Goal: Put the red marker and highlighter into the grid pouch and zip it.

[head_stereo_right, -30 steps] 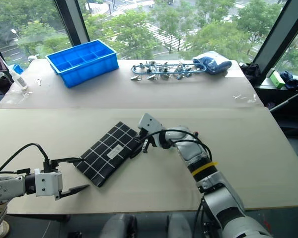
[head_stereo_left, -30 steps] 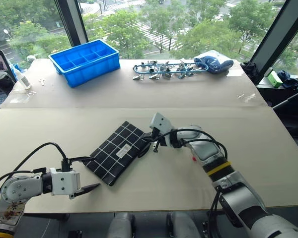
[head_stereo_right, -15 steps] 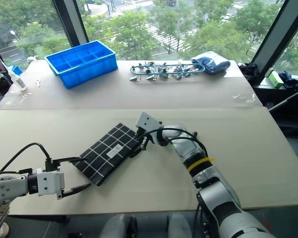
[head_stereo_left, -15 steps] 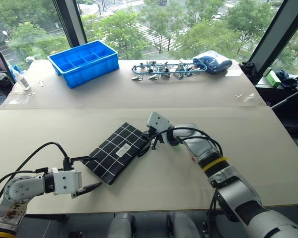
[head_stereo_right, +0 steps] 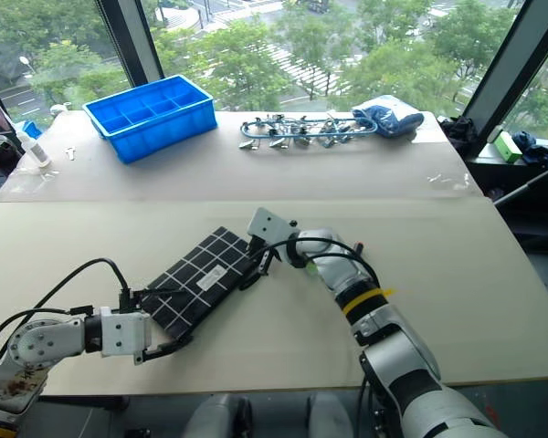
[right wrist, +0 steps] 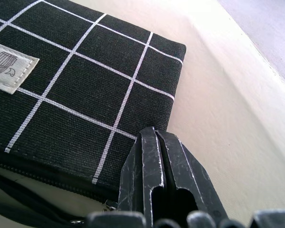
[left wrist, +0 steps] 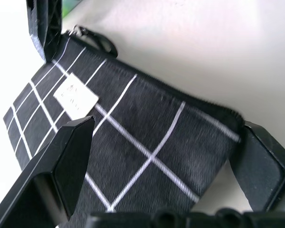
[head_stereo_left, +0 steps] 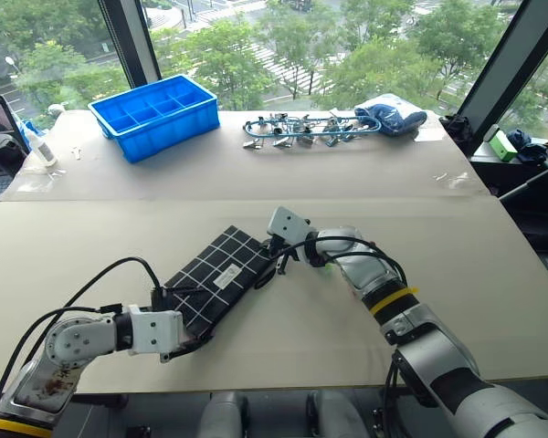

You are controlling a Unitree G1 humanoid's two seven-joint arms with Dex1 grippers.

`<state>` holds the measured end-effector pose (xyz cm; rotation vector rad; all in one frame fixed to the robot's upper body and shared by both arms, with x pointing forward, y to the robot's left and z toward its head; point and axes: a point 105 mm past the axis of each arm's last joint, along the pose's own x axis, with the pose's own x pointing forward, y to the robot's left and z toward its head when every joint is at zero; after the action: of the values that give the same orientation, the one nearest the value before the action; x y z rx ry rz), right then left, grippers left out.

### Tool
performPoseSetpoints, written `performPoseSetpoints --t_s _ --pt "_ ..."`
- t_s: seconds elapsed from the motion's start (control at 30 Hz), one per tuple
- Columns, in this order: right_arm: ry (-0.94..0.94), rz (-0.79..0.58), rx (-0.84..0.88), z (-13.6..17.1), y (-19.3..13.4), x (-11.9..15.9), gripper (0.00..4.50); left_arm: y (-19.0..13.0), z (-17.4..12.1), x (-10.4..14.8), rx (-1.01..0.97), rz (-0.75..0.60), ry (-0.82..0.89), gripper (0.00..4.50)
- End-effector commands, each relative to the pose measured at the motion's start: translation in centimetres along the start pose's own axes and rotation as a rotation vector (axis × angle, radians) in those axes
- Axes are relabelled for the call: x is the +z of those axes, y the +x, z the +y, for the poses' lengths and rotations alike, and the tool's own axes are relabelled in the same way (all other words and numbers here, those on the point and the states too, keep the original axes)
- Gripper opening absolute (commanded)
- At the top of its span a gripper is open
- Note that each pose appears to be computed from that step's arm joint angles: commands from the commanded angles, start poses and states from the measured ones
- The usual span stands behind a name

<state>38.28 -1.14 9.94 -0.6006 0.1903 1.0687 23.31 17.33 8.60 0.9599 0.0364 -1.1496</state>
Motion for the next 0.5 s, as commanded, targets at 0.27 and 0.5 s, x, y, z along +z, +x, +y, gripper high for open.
performPoseSetpoints --t_s 0.27,0.5 --pt "0.055 0.068 -0.019 -0.11 -0.24 -1.99 0.01 0.56 0.02 -0.51 -0.013 0.032 0.005 4.24" --pt "0.056 0.068 -0.016 -0.09 -0.31 -2.08 0.00 0.55 0.07 -0.52 -0.011 0.024 -0.019 2.03"
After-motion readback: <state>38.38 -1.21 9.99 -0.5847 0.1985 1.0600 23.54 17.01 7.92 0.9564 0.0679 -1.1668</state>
